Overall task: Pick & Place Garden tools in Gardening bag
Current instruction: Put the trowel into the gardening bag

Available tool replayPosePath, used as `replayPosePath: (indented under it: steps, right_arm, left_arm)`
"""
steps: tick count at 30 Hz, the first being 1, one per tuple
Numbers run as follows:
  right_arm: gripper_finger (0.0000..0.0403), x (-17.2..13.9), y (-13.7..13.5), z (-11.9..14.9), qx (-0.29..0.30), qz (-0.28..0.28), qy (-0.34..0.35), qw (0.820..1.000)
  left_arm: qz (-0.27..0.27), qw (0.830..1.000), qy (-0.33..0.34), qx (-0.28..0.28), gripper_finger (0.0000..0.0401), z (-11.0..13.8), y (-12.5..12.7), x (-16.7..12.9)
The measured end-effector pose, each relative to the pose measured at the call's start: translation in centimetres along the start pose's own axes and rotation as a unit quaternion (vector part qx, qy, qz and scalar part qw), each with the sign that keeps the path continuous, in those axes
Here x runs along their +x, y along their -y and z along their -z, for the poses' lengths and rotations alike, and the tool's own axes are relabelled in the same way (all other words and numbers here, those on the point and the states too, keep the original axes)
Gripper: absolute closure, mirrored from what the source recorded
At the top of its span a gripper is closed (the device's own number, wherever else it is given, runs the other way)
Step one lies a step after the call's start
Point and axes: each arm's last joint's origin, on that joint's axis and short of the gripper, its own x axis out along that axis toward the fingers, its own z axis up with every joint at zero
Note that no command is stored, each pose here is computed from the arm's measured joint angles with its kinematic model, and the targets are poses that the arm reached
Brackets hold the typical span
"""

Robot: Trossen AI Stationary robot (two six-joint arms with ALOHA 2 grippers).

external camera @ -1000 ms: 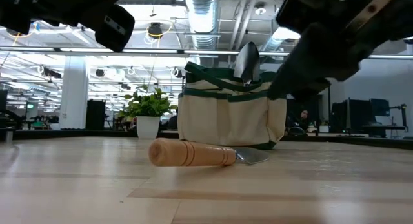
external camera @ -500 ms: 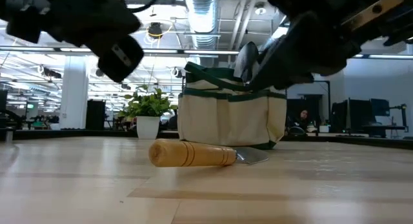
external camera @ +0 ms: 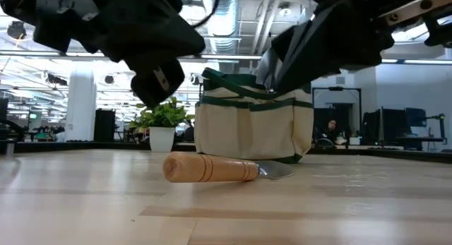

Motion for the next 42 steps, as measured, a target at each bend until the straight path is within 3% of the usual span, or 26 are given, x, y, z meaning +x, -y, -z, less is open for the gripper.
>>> replayPosePath:
  steps: [6,15,27,31,38,42]
  right_arm:
    - [0.0403,-0.1,-0.4,-0.6,-0.065,-0.004,0.01,0.998]
    - [0.0403,-0.2,-0.5,-0.8,-0.06,-0.005,0.016,0.998]
    - [0.0403,-0.2,-0.6,-0.7,-0.06,-0.006,0.015,0.998]
    - [0.0403,-0.2,-0.6,-0.7,-0.06,-0.007,0.015,0.998]
    - [0.0403,-0.2,-0.6,-0.7,-0.061,-0.006,0.011,0.998]
    - [0.0403,-0.2,-0.6,-0.6,-0.061,-0.006,0.01,0.998]
  left_arm:
    - [-0.001,0.997,-0.007,-0.074,0.0376,0.3,0.0,0.5]
    - [0.006,0.997,-0.008,-0.075,0.0364,0.5,0.5,0.5]
    - [-0.043,0.995,0.04,-0.084,0.0343,0.2,1.1,0.7]
    - [-0.057,0.996,0.046,-0.06,0.0328,-0.2,0.5,0.7]
    - [-0.118,0.991,0.0,-0.068,0.0303,0.1,-1.6,0.7]
    - [-0.111,0.991,-0.017,-0.077,0.0297,0.3,-1.8,0.7]
